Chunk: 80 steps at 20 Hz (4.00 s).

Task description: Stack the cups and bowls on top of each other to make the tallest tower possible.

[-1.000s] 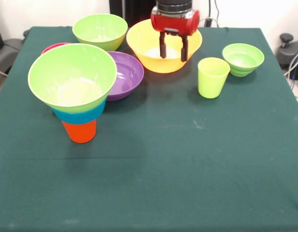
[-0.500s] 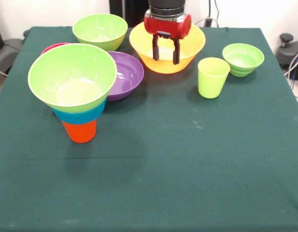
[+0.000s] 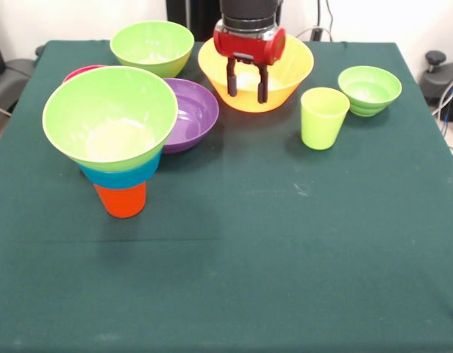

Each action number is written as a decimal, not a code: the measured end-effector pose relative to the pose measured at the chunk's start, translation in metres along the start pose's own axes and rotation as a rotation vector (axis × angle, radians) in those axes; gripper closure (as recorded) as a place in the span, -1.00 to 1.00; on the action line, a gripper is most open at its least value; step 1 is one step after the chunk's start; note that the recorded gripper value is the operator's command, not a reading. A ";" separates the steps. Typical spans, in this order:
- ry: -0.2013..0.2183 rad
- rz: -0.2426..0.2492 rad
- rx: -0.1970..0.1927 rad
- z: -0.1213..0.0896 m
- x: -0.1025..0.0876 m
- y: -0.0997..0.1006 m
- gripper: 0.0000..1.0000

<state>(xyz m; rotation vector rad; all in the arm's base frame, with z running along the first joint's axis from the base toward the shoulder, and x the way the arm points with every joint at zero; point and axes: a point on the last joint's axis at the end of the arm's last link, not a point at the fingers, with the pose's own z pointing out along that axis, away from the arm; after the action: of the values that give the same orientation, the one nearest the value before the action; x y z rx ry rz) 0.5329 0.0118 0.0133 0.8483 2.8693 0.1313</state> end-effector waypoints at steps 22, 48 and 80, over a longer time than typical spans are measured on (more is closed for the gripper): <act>-0.025 0.012 -0.005 0.034 -0.028 0.002 -1.00; -0.089 0.014 -0.008 -0.004 -0.048 0.014 -1.00; -0.014 0.036 0.016 -0.032 0.031 0.069 -1.00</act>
<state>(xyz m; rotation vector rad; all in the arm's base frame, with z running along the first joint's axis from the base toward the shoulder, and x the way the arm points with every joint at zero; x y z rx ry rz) 0.5387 0.0855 0.0501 0.9005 2.8470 0.1060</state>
